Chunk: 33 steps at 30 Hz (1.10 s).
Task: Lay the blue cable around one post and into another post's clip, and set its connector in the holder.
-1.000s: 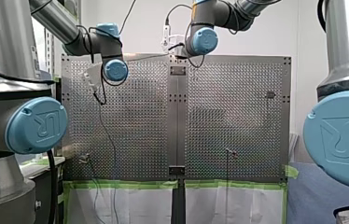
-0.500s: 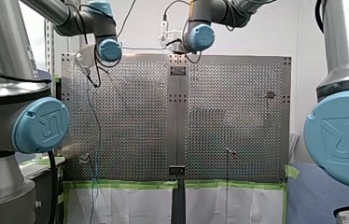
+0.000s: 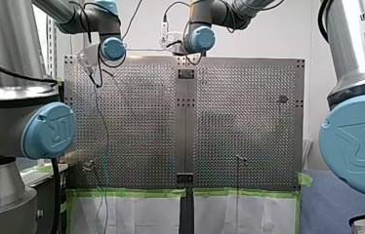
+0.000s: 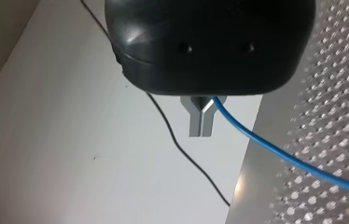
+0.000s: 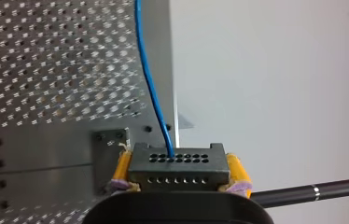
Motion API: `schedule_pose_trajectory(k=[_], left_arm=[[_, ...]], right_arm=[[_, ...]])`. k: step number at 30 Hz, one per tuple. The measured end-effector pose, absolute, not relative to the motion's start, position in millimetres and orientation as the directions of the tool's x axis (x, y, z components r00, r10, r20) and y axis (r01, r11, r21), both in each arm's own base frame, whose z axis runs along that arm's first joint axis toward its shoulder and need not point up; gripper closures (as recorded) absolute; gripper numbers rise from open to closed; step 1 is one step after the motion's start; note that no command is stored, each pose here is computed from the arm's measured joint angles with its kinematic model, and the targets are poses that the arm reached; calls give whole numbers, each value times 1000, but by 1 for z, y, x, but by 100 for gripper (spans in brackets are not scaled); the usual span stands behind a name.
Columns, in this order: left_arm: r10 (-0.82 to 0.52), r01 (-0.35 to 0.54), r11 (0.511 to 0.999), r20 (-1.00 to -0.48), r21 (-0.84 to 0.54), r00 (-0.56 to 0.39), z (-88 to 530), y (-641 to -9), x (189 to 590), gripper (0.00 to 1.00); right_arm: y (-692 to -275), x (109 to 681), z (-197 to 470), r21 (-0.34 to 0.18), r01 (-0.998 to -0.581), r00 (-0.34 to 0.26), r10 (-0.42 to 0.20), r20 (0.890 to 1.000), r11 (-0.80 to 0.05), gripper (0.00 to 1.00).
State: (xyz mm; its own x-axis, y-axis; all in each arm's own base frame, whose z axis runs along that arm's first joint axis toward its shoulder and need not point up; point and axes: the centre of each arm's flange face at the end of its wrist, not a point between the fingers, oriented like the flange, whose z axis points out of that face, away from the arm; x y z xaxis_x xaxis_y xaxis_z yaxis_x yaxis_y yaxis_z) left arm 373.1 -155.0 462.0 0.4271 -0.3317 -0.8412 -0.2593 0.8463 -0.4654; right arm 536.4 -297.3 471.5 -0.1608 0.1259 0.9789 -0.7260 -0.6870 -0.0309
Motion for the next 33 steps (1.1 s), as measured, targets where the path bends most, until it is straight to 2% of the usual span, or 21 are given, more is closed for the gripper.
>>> schedule_pose_trajectory(k=[8,27,33], left_arm=[[-348,-243,839,-822,-488,451,471,-132,390,100],[-333,-208,845,-789,-492,516,508,-73,452,100],[-318,-238,838,-794,-491,519,504,-52,471,100]], right_arm=[[-306,551,492,-33,-715,-190,149,970,-698,100],[-319,614,480,-23,-683,-179,137,974,-730,100],[-325,625,491,-24,-681,-196,150,969,-732,100]])
